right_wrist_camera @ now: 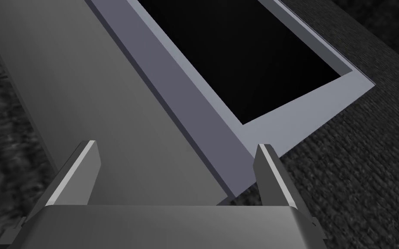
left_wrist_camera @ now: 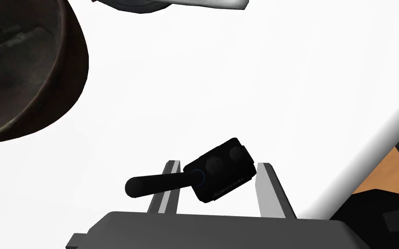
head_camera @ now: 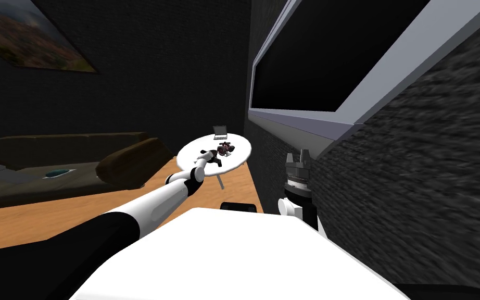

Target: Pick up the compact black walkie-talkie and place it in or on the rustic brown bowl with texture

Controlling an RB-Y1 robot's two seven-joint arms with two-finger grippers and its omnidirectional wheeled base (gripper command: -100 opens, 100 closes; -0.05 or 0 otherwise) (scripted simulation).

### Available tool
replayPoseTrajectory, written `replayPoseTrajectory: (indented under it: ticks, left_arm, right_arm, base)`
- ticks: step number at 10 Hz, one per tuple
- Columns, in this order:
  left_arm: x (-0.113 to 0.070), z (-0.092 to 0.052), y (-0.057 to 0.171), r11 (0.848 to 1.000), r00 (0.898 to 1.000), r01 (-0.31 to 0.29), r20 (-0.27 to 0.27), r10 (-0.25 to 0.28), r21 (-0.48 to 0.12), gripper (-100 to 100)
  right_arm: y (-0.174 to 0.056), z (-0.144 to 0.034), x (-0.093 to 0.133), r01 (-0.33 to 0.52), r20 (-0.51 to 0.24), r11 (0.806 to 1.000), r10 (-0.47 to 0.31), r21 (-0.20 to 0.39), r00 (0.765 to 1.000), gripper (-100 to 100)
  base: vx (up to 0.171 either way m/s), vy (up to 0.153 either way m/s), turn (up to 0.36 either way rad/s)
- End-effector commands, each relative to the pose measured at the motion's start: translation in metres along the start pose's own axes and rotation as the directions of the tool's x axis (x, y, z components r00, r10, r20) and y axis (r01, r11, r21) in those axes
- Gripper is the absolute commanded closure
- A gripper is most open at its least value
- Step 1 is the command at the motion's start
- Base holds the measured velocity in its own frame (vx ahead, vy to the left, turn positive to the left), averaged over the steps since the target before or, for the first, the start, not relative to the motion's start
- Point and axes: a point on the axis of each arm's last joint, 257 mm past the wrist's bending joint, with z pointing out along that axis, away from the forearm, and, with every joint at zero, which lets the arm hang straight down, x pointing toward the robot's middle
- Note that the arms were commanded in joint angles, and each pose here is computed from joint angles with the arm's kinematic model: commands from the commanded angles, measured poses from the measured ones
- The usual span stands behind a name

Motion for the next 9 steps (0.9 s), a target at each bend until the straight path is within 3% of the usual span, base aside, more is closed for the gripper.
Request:
replayPoseTrajectory:
  ticks: [1, 6, 9]
  left_arm:
    - [0.007, -0.004, 0.005, 0.999, 1.0, 0.023, 0.01, -0.023, -0.024, 100]
    - [0.02, -0.026, -0.015, 0.998, 0.998, 0.053, 0.035, -0.052, -0.031, 100]
    - [0.046, -0.054, -0.046, 1.0, 1.0, 0.019, 0.021, -0.019, 0.006, 100]
  right_arm:
    - [0.0, 0.0, 0.0, 0.0, 0.0, 1.0, 0.0, 0.0, 1.0, 0]
    - [0.0, 0.0, 0.0, 0.0, 0.0, 1.0, 0.0, 0.0, 1.0, 0]
    - [0.0, 0.0, 0.0, 0.0, 0.0, 1.0, 0.0, 0.0, 1.0, 0]
  base:
    - [-0.149, 0.132, 0.104]
    - [-0.061, 0.09, 0.046]
    - [0.132, 0.08, -0.079]
